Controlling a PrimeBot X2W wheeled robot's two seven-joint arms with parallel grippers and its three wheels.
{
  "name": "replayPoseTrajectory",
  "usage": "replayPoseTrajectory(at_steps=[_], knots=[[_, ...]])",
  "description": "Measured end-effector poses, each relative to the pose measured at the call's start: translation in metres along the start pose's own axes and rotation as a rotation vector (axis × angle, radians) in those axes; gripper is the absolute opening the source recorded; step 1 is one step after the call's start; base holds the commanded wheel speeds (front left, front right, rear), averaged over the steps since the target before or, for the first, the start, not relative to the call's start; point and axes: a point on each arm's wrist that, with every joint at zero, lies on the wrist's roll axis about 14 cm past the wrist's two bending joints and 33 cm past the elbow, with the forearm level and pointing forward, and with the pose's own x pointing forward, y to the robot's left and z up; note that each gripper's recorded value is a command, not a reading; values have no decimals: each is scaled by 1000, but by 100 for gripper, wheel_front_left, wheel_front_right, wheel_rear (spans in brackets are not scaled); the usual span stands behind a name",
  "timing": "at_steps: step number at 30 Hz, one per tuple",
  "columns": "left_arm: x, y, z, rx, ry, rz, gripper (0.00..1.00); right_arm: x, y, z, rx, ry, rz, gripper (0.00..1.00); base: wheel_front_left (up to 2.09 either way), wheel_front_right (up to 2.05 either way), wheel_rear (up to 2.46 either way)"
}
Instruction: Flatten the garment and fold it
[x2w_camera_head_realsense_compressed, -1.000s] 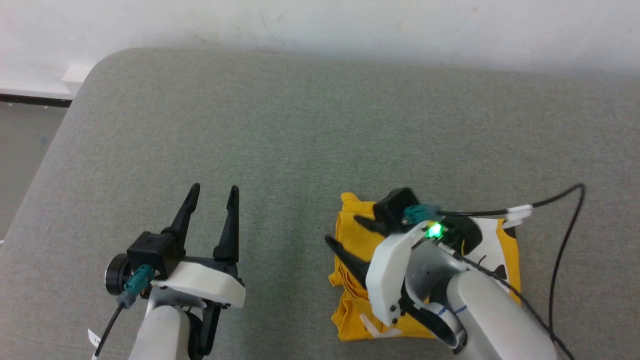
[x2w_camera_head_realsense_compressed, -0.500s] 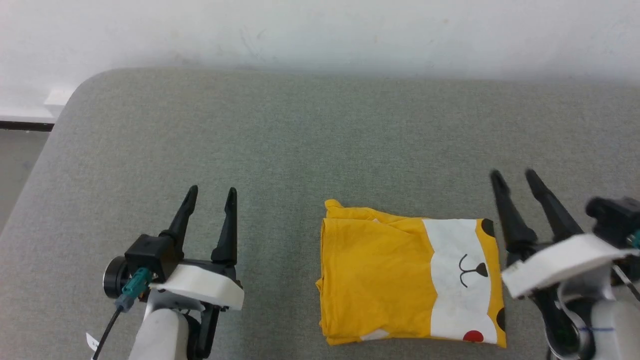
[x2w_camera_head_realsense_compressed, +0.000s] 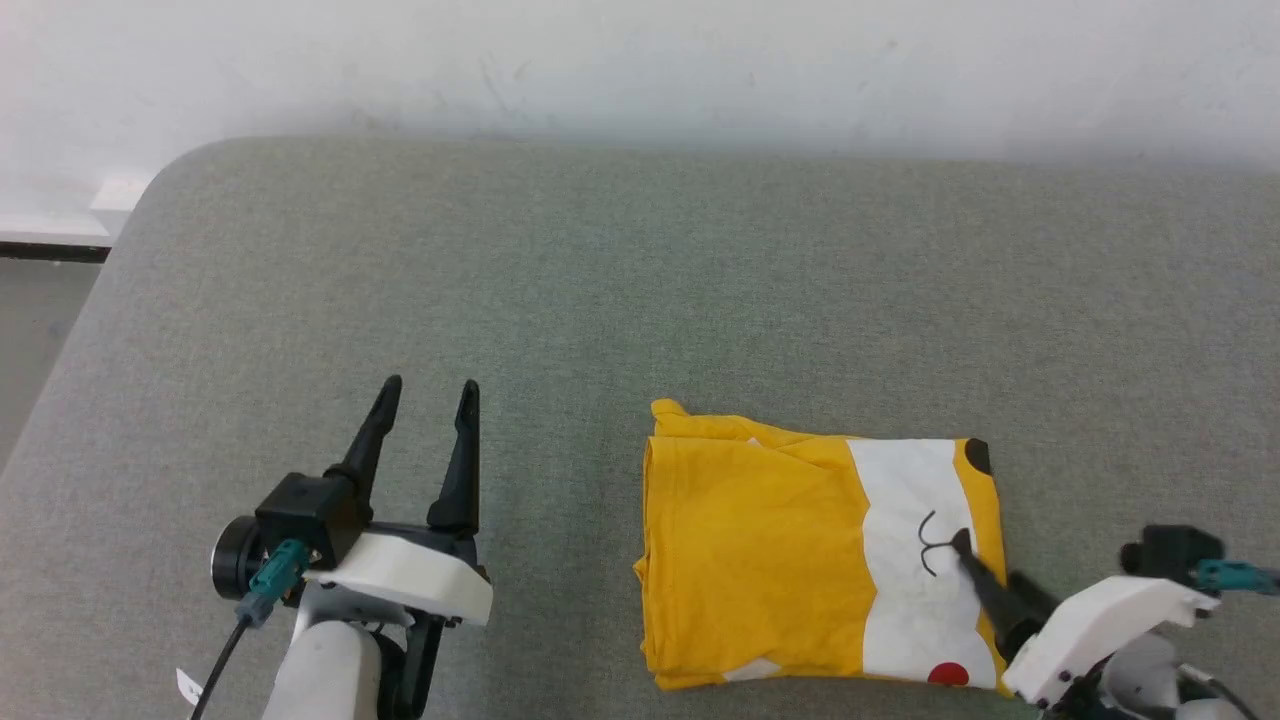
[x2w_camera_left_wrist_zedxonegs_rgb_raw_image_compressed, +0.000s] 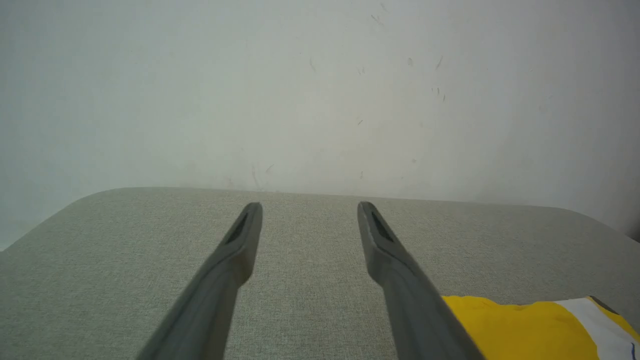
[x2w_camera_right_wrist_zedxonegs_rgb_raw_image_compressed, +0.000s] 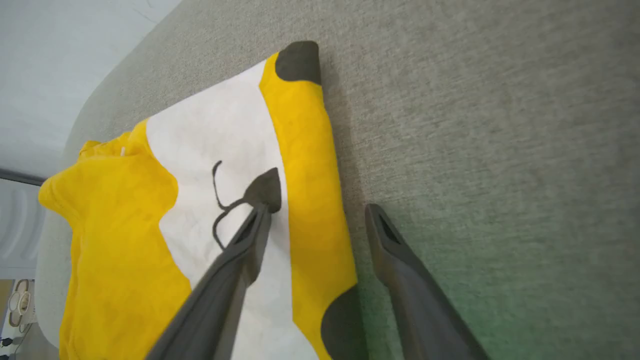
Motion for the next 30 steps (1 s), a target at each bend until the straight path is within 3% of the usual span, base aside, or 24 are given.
replayPoseTrajectory(at_steps=[6, 7, 8, 9, 11, 12, 16, 24, 30], knots=[[-2, 2, 2, 2, -4, 6, 100, 11, 6, -23, 28, 124, 15, 100, 0, 0, 0], [-2, 2, 2, 2, -4, 6, 100, 13, 9, -24, 34, 135, 23, 96, 0, 0, 0], [-3, 2, 2, 2, -5, 6, 100, 14, 11, -25, 33, 147, 28, 62, 0, 0, 0], [-3, 2, 3, 3, -6, 7, 100, 16, 13, -25, 32, 152, 32, 38, 0, 0, 0], [-3, 2, 3, 2, -6, 6, 100, 17, 15, -26, 22, 167, 37, 5, 0, 0, 0], [-2, 2, 3, 2, -6, 6, 100, 18, 15, -26, 8, 170, 33, 0, 0, 0, 0], [0, 2, 2, 0, -5, 5, 100, 20, 16, -22, -114, 189, 12, 0, 0, 0, 0], [16, -7, 3, -7, -25, -14, 100, 20, 39, 55, -639, 38, -67, 0, 0, 0, 0], [36, -30, -4, -9, -23, -81, 100, 4, -21, 117, -843, -28, -272, 0, 0, 0, 0]])
